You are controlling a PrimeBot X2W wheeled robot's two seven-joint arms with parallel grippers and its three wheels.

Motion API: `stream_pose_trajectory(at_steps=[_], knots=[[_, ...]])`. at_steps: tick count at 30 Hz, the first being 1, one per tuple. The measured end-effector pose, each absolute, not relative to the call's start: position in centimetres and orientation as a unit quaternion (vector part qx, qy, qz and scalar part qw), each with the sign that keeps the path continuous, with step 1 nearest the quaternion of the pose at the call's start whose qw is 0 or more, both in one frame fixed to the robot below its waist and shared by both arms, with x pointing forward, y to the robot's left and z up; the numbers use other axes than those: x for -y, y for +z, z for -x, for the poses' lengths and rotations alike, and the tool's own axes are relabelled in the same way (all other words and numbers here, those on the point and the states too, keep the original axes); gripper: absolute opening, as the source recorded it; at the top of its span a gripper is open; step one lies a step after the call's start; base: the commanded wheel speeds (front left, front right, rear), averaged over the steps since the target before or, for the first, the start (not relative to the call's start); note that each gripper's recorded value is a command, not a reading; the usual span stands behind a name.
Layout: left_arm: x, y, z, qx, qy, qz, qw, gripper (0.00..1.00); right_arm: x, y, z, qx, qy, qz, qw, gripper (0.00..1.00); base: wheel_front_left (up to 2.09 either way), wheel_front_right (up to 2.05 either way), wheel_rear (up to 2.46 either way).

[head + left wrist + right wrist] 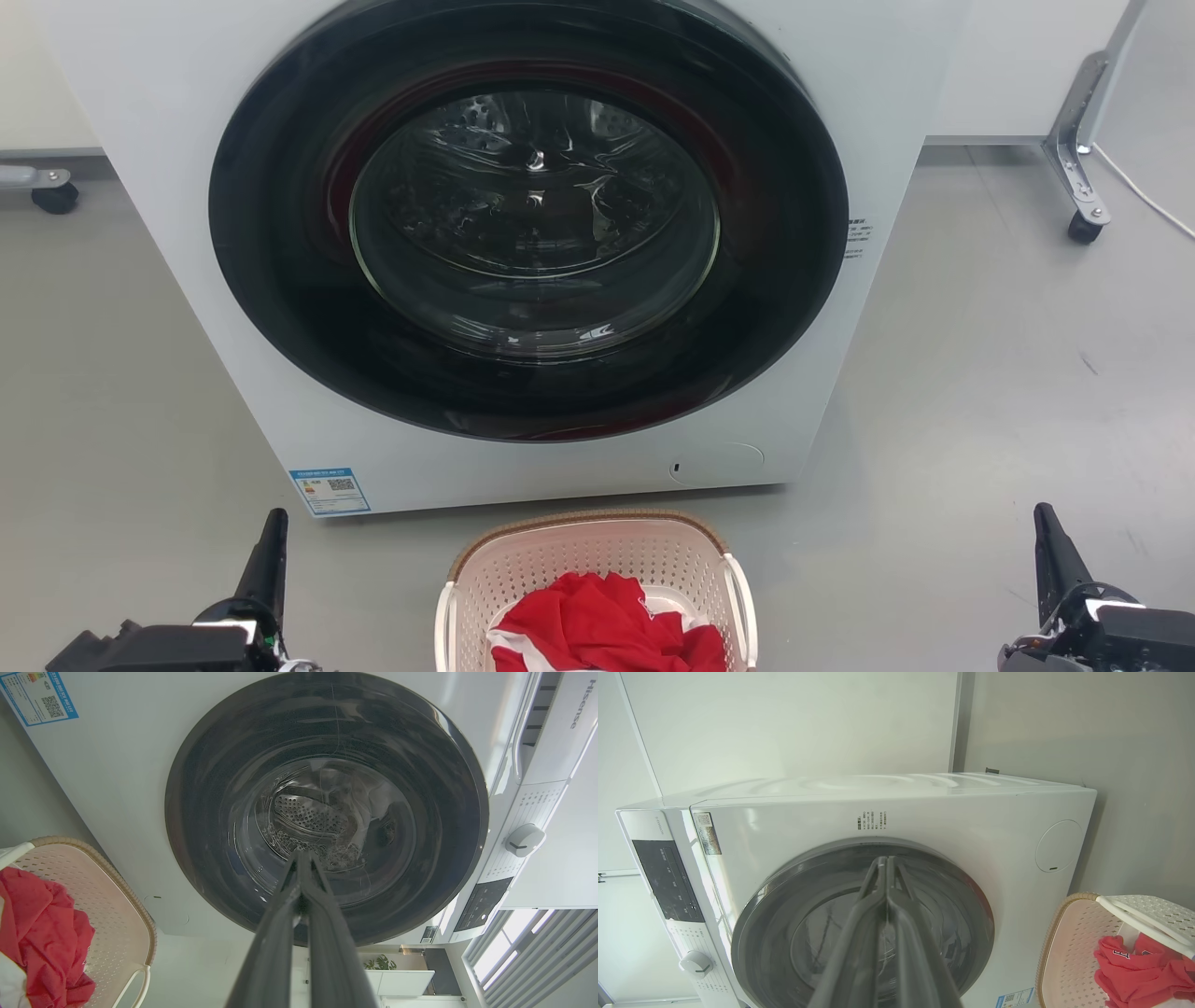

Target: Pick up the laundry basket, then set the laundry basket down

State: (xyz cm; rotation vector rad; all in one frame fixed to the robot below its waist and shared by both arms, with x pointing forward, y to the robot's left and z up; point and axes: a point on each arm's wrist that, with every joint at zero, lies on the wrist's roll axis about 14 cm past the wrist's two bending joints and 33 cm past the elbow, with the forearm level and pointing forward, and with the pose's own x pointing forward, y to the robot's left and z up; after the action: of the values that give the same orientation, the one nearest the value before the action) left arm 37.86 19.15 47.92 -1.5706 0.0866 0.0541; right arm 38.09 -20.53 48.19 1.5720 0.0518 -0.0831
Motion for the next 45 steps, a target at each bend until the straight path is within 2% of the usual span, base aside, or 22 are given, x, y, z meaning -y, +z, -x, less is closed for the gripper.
stream_pose_trajectory(at_steps=[45], knots=[[-19.15, 47.9, -37.85, -0.039, 0.025, 0.707, 0.706, 0.0, 20.52, 48.19, -38.09, -0.023, -0.037, -0.708, 0.705, 0.0, 0.0, 0.0, 0.0]])
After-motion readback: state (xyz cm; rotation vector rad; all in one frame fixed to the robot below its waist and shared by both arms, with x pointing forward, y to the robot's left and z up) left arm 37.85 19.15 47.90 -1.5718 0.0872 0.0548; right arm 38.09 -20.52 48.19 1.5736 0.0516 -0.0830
